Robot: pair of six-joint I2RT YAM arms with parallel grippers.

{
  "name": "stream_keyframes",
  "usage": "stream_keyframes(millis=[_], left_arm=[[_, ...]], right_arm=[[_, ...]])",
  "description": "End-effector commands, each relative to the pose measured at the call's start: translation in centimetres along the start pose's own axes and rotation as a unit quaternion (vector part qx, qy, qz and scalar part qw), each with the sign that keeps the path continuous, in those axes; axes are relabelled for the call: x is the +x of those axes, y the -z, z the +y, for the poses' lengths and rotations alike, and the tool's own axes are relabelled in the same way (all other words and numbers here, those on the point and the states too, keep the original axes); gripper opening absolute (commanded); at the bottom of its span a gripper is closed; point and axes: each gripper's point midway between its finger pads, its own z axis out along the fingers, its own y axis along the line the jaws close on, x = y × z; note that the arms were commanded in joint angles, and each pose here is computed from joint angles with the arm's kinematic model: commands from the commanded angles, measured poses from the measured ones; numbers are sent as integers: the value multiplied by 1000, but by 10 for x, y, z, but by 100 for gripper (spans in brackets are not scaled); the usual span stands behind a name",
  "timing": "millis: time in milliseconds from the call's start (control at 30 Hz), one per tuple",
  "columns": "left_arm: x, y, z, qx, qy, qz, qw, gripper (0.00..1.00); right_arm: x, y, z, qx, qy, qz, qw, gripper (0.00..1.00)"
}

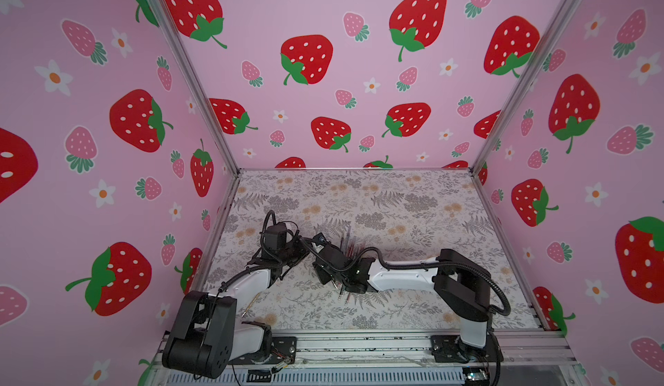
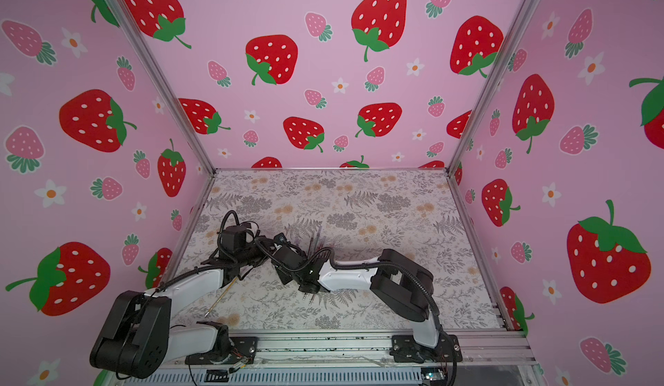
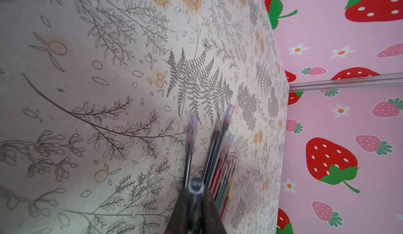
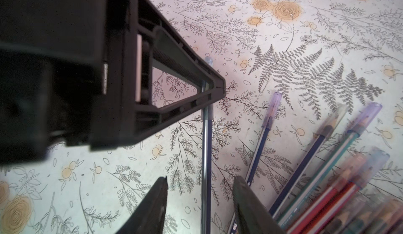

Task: Remove the protective cover of the pencils
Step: Remove the protective sleeve from the pencil.

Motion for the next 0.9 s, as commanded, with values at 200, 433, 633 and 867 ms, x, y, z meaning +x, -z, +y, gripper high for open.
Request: stream_keyframes(millis=[200, 433, 633, 867], left_arm=[[-8, 7, -24, 28, -5, -3, 1000, 0], [-8, 2, -25, 28, -1, 8, 1000, 0], [-12, 1, -28, 31, 2, 4, 1000, 0], [-20, 4, -31, 22, -2, -4, 1000, 0]], right_arm=[[7, -9, 0, 4, -1, 17, 1000, 28], [3, -1, 3, -7, 4, 5, 1000, 4], [2, 5, 4, -4, 8, -2, 1000, 0], [12, 11, 16, -14, 17, -4, 1000, 0]])
